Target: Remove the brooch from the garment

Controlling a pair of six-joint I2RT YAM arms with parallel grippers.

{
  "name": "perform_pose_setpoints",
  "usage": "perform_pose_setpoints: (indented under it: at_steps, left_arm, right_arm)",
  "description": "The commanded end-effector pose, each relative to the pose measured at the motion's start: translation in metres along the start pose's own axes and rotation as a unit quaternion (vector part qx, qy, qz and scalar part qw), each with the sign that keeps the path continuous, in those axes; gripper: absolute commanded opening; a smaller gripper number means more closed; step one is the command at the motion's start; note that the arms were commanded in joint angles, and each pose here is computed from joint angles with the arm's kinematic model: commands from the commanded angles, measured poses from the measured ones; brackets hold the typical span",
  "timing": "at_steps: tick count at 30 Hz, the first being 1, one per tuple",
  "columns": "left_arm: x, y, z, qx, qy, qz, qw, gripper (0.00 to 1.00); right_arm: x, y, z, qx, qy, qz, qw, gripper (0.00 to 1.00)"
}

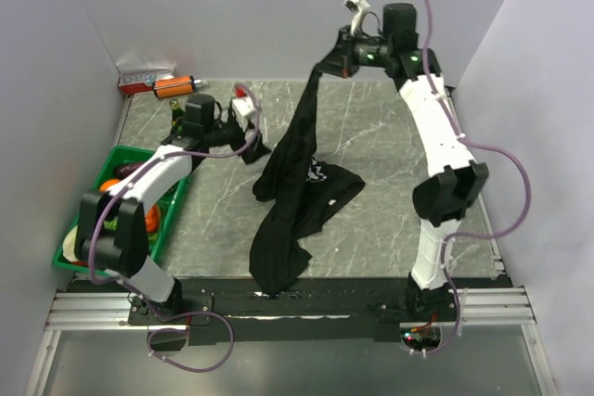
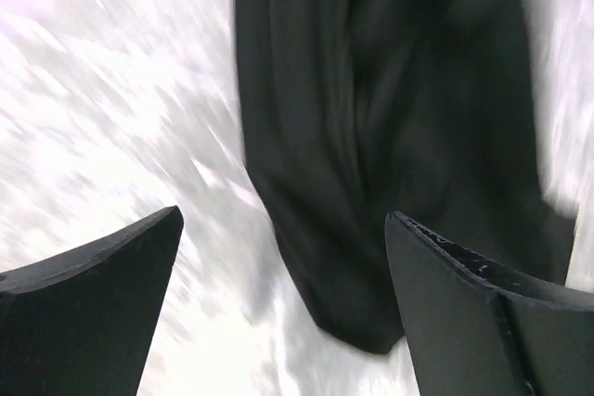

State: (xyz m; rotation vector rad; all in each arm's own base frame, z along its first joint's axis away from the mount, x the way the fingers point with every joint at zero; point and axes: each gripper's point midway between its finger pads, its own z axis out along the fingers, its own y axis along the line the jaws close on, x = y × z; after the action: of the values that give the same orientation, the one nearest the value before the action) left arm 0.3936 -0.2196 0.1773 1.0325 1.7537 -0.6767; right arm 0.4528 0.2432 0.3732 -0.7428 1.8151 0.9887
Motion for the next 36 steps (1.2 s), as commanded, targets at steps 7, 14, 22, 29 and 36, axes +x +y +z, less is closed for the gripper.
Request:
perform_pose_setpoints:
  at_steps: [7,14,22,29,36]
  left_arm:
    - [-0.2,0.019,-0.045,-0.054,-0.24,0.041,0.968,0.96]
    - [-0.196,0.009,-0.024,-0.017,-0.225,0.025,0.974,0.94]
    - [-0.184,0.013,-0.022,-0.036,-0.21,0.067,0.975,0.8]
    - [-0.172,0.015,-0.009,-0.019,-0.189,0.052,0.98,0.02]
    - [-0.159,0.038,-0.025,-0.07,-0.158,0.054,0.983,0.01]
  right_arm:
    - [-0.039,0.059,0.082,-0.116,-0.065,0.019,0.991,0.0]
    - [-0.031,0.075,0.086,-0.145,-0.053,0.027,0.988,0.0]
    - [-0.034,0.078,0.082,-0.147,-0.055,0.019,0.987,0.0]
    - [-0.028,0.078,0.083,-0.148,-0.048,0.018,0.988,0.02]
    - [-0.001,0.027,0.024,-0.094,-0.01,-0.019,0.995,0.6]
